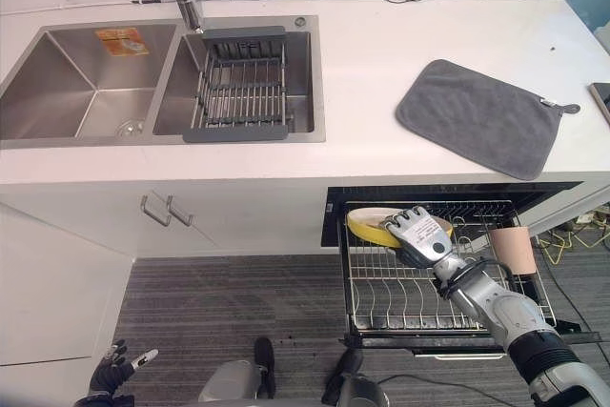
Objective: Place the dishes in the dishwasher.
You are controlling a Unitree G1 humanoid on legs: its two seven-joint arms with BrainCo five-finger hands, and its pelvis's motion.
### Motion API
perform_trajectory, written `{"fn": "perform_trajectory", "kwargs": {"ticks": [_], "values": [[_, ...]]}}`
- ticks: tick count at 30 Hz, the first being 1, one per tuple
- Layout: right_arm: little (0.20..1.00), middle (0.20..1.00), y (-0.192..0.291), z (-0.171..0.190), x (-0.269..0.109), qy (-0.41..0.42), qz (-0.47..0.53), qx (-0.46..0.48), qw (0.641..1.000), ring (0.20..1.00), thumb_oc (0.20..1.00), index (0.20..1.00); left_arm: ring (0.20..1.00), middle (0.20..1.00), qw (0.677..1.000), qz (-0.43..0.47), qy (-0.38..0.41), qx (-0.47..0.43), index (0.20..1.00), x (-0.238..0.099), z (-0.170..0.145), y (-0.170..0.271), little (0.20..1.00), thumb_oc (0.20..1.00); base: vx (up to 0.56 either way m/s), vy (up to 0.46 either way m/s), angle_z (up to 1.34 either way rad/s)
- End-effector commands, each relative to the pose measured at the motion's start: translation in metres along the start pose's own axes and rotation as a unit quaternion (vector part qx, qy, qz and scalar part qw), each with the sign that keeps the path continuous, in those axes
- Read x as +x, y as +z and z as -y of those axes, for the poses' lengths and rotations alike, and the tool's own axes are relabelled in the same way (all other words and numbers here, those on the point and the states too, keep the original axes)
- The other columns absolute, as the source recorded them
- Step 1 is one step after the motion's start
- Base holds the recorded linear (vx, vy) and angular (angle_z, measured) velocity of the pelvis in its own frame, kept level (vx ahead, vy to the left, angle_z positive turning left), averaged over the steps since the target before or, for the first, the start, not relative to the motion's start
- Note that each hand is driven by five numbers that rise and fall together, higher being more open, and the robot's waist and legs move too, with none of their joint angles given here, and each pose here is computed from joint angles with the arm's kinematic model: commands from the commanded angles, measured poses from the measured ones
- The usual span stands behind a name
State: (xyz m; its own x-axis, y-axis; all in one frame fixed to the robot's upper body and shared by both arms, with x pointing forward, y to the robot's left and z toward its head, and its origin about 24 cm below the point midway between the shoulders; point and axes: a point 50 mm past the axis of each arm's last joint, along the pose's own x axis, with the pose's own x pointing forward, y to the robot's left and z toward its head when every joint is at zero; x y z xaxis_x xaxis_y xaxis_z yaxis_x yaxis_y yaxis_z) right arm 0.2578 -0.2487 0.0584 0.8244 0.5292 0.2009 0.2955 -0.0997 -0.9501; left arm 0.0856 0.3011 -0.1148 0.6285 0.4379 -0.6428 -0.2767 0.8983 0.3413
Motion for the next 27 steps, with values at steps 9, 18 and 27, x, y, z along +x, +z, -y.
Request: {"fn": "perform_trajectory", "kwargs": {"ticks": [9, 18, 27], "values": [[0.2, 0.2, -0.033, 0.023, 0.007, 0.001, -0.012, -0.075, 0.997, 0.2, 0.2, 0.2, 1.0, 1.0, 0.999, 0.015, -0.028, 0.033, 1.0, -0.004, -0.012, 0.003, 1.0, 1.0, -0.01, 0.052, 0.05], [0.2, 0.2, -0.047, 0.015, -0.006, 0.039, -0.047, -0.096, 0.993, 0.2, 0.2, 0.2, 1.0, 1.0, 0.998, 0.042, -0.027, 0.031, 1.0, 0.006, -0.014, 0.023, 1.0, 1.0, -0.01, 0.023, 0.1], [0.2, 0.2, -0.054, 0.004, -0.006, 0.061, -0.065, -0.101, 0.991, 0.2, 0.2, 0.2, 1.0, 1.0, 0.997, 0.055, -0.027, 0.04, 1.0, 0.007, -0.022, 0.031, 1.0, 1.0, 0.01, -0.008, 0.02]]}}
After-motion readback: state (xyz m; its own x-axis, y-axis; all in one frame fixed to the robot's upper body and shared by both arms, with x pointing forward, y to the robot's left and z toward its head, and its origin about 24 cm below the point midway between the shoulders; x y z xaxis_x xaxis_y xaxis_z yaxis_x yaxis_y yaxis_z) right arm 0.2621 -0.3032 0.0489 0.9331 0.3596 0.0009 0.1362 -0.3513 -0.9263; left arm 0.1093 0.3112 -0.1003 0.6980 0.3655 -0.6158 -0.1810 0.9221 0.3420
